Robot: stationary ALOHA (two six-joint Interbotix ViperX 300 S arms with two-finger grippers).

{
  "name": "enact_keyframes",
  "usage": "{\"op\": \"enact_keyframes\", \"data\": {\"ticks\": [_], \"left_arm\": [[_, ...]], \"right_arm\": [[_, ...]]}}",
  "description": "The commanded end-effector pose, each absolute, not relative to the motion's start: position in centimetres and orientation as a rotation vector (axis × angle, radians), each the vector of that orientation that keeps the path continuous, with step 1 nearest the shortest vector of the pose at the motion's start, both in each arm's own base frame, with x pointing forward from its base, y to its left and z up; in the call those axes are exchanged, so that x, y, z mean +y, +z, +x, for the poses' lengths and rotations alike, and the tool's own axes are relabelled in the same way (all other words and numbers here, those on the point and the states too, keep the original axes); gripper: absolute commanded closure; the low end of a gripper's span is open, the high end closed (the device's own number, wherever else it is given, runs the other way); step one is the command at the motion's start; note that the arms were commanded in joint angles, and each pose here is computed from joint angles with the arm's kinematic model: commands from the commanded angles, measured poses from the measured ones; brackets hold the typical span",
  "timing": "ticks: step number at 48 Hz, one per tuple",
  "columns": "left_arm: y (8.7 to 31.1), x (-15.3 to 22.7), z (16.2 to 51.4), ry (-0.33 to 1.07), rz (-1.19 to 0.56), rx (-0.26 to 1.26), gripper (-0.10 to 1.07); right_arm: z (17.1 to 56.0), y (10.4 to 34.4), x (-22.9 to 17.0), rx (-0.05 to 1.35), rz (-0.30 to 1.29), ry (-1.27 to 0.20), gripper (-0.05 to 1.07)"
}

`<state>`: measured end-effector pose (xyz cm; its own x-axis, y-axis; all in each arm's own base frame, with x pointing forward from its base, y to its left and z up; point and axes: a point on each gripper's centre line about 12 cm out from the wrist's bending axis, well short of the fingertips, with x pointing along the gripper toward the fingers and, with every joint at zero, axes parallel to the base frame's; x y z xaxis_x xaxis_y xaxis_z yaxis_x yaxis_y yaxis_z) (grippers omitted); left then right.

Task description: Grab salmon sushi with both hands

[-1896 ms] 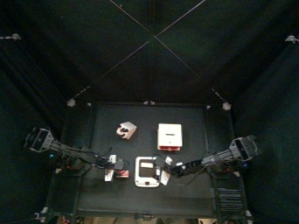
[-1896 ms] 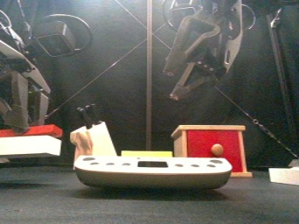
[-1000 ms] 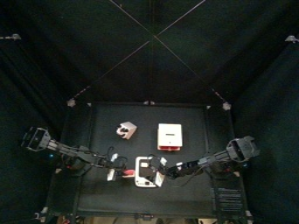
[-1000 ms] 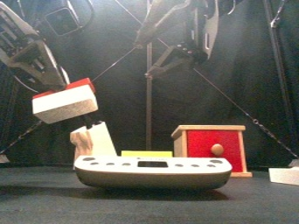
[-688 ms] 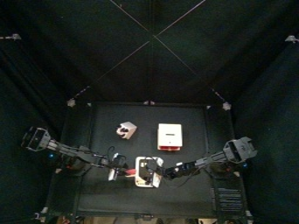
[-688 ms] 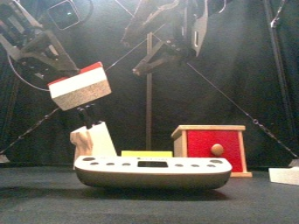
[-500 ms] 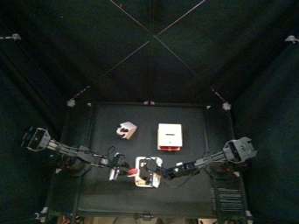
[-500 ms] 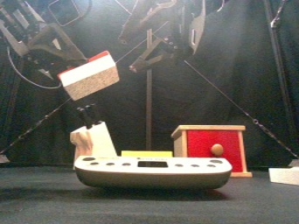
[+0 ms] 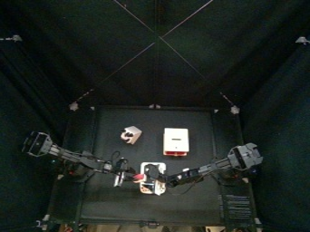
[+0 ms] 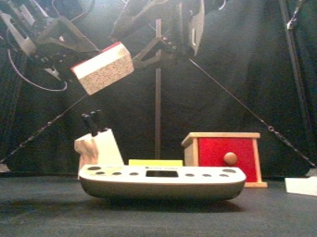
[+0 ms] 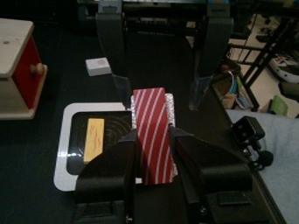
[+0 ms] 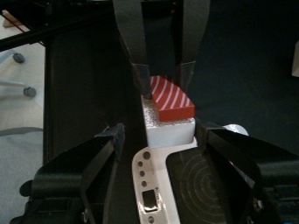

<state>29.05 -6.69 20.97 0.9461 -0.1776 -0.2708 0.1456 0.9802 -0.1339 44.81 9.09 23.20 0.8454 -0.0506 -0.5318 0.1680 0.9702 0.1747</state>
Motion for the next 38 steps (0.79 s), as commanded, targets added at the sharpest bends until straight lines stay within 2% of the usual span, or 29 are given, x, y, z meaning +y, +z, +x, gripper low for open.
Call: {"op": "enact_keyframes", "data": {"ticks": [1, 27, 38], "left_arm": [[22.1, -6.8, 29.6, -0.166, -0.12, 0.237, 0.53], [22.0, -6.8, 29.6, -0.164, -0.118, 0.234, 0.53], [21.9, -6.8, 29.6, -0.164, -0.119, 0.237, 0.53]], "right_arm": [[45.4, 25.0, 9.0, 0.507, 0.229, -0.11, 0.08], [46.6, 24.3, 8.4, 0.513, 0.226, -0.129, 0.09], [46.6, 24.3, 8.1, 0.512, 0.229, -0.135, 0.18]]}}
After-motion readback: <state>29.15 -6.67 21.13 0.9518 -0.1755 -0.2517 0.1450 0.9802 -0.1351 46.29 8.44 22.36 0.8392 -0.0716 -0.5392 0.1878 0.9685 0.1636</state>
